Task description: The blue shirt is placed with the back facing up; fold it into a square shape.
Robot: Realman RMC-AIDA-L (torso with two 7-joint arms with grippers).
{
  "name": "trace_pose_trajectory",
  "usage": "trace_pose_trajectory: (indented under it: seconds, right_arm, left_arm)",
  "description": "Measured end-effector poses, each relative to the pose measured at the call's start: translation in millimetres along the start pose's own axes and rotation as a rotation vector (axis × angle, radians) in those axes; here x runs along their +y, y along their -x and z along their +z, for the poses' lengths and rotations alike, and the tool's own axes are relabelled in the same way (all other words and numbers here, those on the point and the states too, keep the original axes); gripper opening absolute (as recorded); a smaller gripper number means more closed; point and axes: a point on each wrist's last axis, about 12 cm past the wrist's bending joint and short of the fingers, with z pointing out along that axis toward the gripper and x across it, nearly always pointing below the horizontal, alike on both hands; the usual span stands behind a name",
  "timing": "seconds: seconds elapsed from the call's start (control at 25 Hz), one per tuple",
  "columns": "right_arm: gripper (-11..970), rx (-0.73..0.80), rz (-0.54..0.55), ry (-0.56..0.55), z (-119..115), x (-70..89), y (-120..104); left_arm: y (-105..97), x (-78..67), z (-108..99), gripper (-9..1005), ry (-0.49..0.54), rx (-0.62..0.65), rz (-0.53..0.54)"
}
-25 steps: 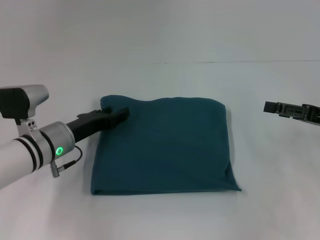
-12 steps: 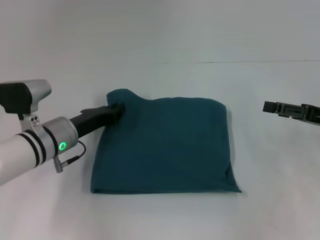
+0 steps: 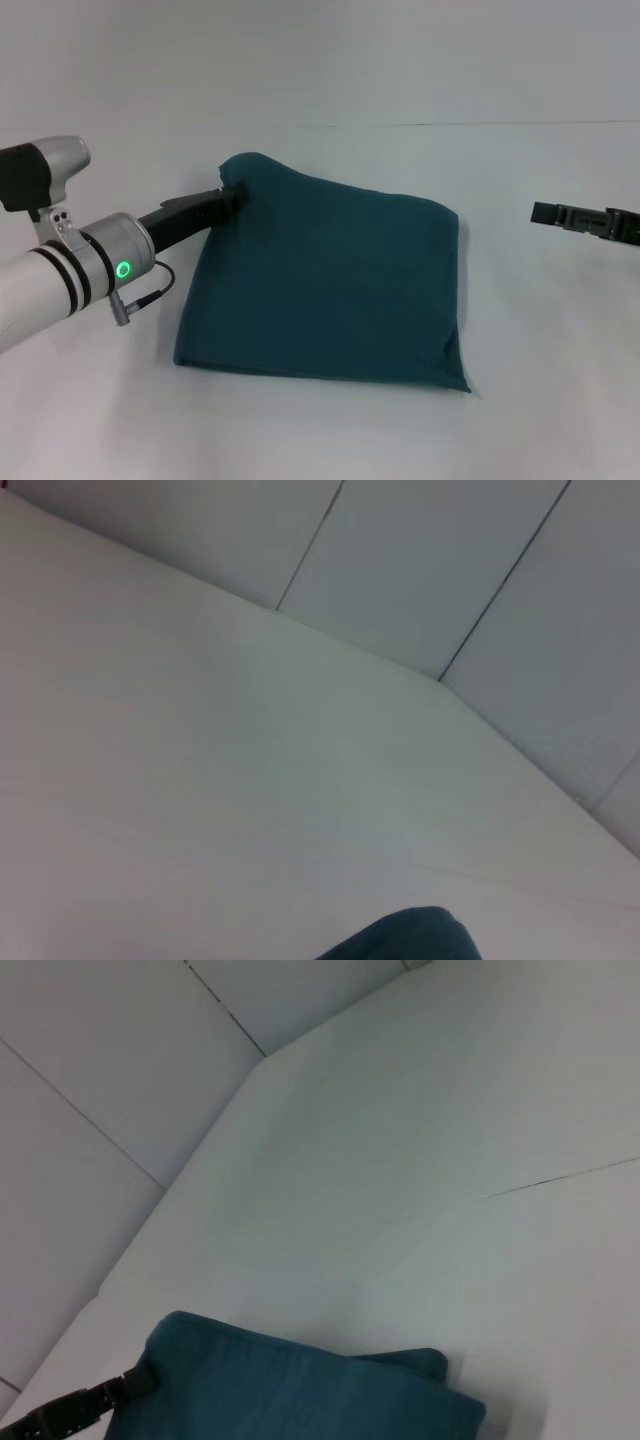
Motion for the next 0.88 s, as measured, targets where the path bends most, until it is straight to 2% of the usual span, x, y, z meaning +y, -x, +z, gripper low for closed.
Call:
trace_pose_trajectory:
  seconds: [0.56, 0.88]
  right_arm:
    - [919, -0.002, -0.027, 0.008, 3.8, 3.4, 9.7]
    - [920, 0.018, -0.034, 0.014, 7.2, 5.6, 8.4]
  left_arm:
    - [4.1, 3.9, 1.0, 39, 0.039, -0.028, -0.035]
    - [4.4, 17.9, -16.3, 41, 0.064, -0.124, -0.137]
